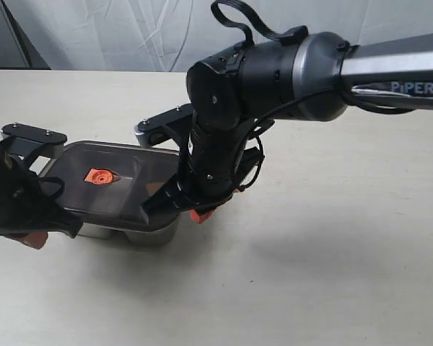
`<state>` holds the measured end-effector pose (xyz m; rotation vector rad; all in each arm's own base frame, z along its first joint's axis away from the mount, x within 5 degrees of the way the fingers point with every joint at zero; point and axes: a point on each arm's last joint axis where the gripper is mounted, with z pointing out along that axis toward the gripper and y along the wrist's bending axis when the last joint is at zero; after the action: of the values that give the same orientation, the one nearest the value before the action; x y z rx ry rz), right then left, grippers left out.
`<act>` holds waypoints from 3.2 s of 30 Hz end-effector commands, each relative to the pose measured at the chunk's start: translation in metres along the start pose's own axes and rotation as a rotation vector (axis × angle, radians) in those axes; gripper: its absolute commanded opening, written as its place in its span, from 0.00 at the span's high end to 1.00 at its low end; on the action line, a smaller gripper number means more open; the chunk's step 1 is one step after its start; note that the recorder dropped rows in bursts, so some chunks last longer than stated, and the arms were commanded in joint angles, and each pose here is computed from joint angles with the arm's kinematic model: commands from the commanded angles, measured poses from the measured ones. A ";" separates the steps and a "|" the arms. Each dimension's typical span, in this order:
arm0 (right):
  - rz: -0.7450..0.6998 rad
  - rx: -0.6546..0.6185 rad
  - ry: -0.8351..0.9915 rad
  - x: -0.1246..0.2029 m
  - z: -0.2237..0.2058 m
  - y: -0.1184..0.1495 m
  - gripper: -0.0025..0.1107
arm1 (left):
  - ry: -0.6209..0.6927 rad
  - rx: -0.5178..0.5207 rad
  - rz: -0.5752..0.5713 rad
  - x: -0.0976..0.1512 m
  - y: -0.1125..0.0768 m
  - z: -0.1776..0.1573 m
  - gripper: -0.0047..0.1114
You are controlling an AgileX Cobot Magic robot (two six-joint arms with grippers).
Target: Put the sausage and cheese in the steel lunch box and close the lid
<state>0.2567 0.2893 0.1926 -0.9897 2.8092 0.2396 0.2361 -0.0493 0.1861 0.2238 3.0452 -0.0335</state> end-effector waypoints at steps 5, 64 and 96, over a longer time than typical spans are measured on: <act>-0.010 -0.011 -0.177 -0.005 -0.044 0.001 0.99 | -0.212 -0.009 -0.111 -0.017 0.019 -0.044 0.96; -0.014 0.000 -0.157 -0.009 -0.025 0.000 0.99 | -0.257 -0.059 -0.101 -0.047 0.033 -0.079 0.96; 0.004 -0.007 -0.078 -0.008 0.001 0.000 0.99 | -0.252 -0.066 -0.094 -0.050 0.033 -0.075 0.96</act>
<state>0.2617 0.2941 0.1925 -0.9570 2.7493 0.2789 0.2819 -0.0219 0.2632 0.0682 2.8091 0.0327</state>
